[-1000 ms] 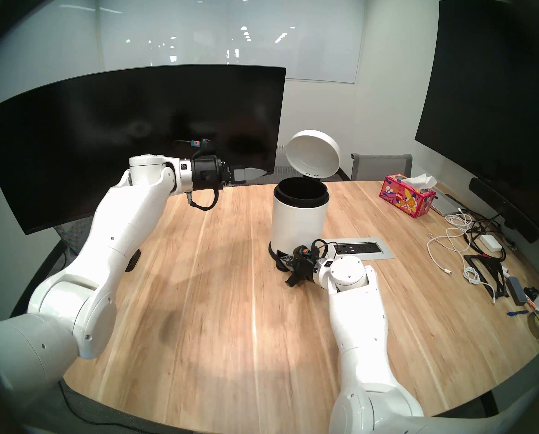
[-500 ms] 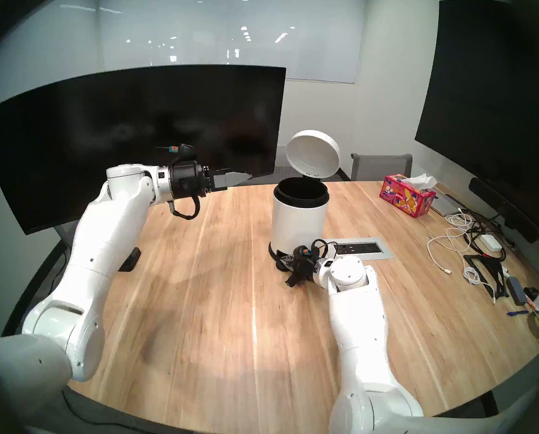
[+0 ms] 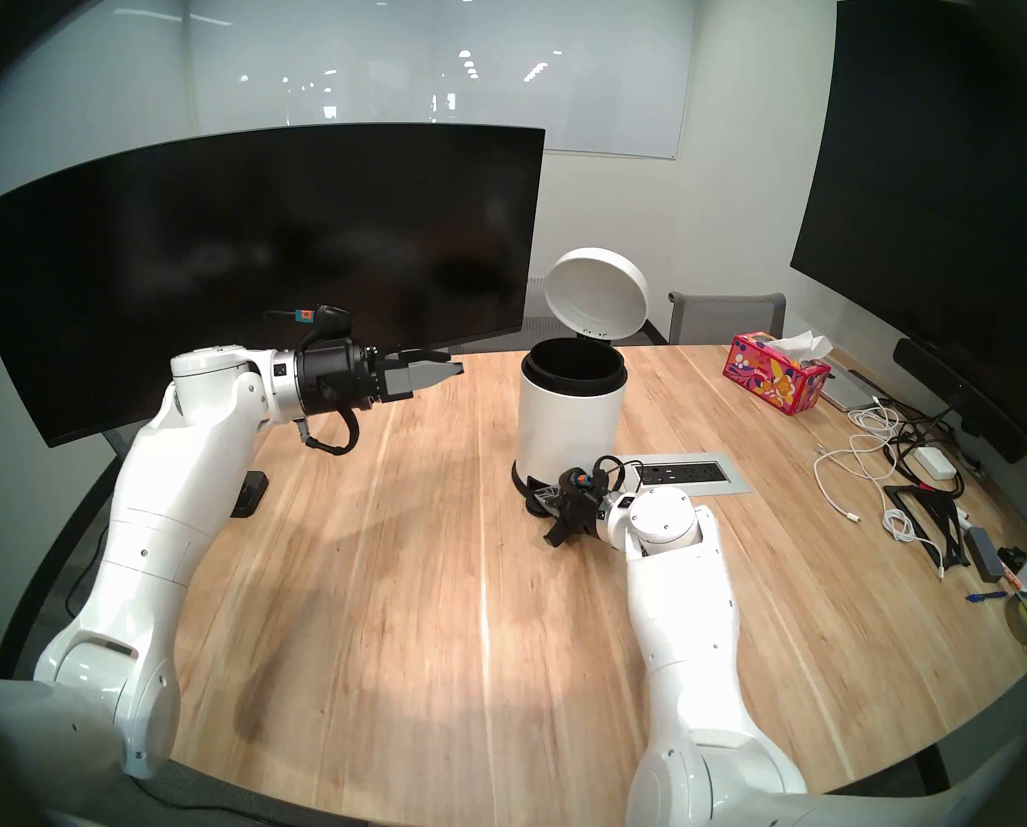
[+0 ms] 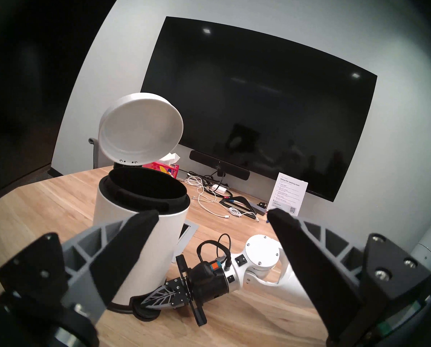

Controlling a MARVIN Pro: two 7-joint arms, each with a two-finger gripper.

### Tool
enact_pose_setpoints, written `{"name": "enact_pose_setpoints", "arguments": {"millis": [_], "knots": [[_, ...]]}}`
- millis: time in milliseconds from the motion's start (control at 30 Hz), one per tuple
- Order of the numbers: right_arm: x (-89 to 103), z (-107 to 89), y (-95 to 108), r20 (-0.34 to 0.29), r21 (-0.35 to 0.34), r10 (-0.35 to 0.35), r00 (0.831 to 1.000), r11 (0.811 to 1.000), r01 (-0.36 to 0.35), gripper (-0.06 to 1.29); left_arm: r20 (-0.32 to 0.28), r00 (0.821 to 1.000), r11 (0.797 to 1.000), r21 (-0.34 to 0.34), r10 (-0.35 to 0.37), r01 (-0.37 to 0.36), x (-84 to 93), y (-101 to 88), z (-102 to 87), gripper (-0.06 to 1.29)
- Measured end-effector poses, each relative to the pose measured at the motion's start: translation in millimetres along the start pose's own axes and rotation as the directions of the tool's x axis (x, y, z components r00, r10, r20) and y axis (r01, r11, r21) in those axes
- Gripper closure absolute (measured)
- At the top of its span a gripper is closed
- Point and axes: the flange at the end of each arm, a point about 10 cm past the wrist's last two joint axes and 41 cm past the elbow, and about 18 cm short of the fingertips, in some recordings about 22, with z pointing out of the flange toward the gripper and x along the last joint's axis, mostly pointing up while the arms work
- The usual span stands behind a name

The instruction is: Peel the sticky note off the monitor, open the trash can lid and drop the sticker into the trash can

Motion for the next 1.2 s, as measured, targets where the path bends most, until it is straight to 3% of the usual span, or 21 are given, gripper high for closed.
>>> {"name": "enact_pose_setpoints", "arguments": {"millis": [633, 1200], "knots": [[0.1, 0.0, 0, 0.001, 0.001, 0.0, 1.0, 1.0, 0.0, 1.25, -0.039, 0.998, 0.999, 0.025, 0.048, -0.047, -29.6, 51.9, -37.4, 0.05], [0.1, 0.0, 0, 0.001, 0.0, -0.002, 1.0, 1.0, 0.002, 1.25, -0.123, 0.989, 0.979, 0.198, 0.08, -0.054, -44.1, 94.6, -53.6, 0.05]]}}
